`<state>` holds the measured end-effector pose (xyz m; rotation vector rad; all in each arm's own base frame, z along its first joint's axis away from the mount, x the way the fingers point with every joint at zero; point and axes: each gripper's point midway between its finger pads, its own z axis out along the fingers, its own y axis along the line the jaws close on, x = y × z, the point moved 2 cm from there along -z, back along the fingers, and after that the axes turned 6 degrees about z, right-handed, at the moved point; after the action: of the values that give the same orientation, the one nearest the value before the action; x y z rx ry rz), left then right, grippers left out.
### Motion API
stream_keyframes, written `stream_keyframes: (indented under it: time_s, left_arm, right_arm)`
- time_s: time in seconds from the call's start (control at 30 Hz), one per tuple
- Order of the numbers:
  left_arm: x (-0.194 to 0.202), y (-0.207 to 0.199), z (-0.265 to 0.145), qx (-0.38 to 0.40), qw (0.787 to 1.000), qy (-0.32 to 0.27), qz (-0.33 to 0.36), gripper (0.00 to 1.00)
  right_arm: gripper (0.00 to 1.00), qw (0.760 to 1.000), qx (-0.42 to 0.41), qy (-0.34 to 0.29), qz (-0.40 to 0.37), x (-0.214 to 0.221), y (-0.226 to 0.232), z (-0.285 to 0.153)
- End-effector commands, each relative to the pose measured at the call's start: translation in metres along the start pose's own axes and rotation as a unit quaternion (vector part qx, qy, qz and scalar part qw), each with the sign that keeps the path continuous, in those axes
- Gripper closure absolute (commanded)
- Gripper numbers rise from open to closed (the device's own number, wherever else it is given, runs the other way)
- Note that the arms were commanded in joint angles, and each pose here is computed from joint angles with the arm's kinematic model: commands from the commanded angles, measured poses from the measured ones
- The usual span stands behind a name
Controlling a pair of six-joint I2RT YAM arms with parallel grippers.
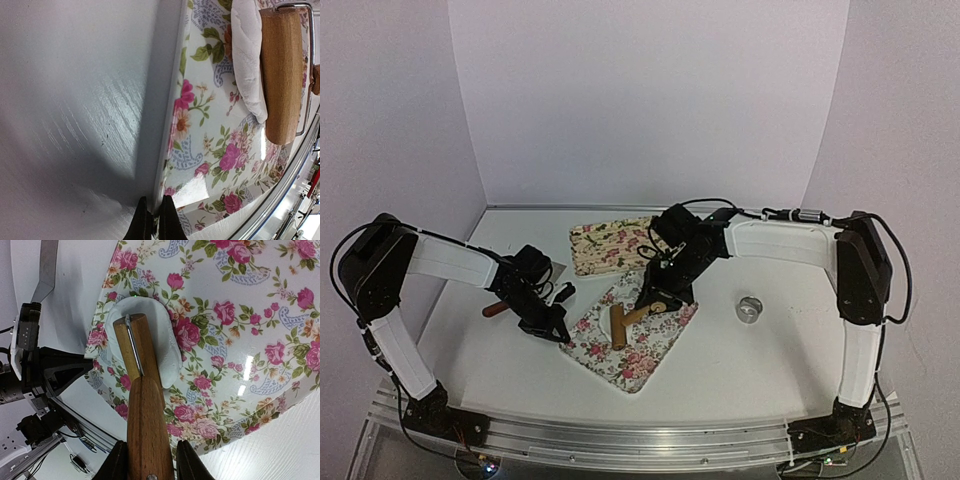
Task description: Roll out the dumpling wrappers from the dough
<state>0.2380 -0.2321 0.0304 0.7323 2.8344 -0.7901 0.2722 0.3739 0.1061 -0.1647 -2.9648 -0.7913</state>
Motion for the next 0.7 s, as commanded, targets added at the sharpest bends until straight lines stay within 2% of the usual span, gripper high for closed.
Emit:
stream_keyframes:
  time_s: [0.0, 0.67]
  left_arm:
    - [0.004, 0.036, -0.020, -0.088, 0.994, 0.001, -0.059, 1.00]
    - [0.004, 0.045, -0.023, -0.093, 0.993, -0.003, -0.075, 1.00]
  right_arm:
    - [1.00, 0.930, 0.357, 0.032, 0.087, 0.028, -0.170, -0.003]
    - [1.00, 0.928, 0.357, 0.023, 0.100, 0.029, -0.178, -0.016]
